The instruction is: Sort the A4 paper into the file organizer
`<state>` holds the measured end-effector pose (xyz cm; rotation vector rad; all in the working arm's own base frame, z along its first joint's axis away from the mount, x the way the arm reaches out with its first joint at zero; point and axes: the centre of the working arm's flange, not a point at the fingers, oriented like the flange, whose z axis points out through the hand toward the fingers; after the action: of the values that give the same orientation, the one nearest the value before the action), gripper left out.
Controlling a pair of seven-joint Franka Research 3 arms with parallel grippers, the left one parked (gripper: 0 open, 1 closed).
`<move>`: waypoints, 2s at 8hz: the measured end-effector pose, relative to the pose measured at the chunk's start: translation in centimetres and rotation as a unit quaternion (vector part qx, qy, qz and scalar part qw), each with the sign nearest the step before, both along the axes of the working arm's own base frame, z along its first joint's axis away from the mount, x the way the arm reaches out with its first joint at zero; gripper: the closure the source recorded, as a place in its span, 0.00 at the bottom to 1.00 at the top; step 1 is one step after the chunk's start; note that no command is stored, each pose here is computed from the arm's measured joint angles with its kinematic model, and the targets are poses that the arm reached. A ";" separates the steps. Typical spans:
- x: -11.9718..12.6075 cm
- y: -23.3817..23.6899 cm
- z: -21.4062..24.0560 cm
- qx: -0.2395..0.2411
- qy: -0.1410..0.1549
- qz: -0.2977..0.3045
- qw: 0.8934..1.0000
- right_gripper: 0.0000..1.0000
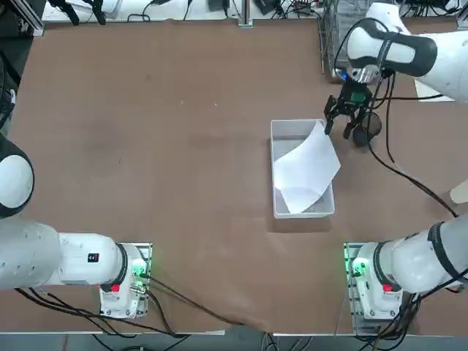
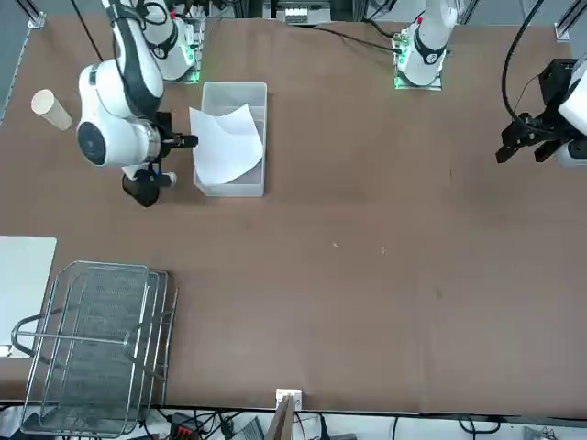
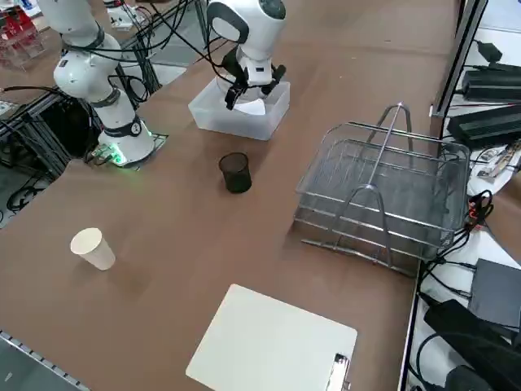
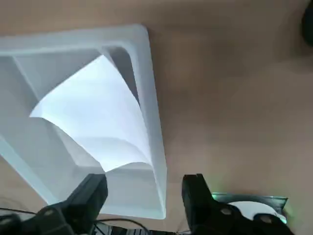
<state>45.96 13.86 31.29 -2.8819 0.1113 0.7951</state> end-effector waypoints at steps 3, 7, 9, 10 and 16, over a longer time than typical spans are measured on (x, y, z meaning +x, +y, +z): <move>-1.8 0.6 -1.7 -0.006 0.018 0.009 1.000 0.15; -3.0 0.8 -3.5 -0.013 0.038 0.014 0.999 0.22; -3.1 0.8 -4.1 -0.015 0.044 0.014 0.999 0.33; -3.1 0.9 -4.4 -0.016 0.047 0.015 0.999 0.41; -2.6 1.3 -3.6 -0.021 0.040 0.005 0.999 0.98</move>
<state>43.36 15.14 27.73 -2.8921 0.1249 0.9204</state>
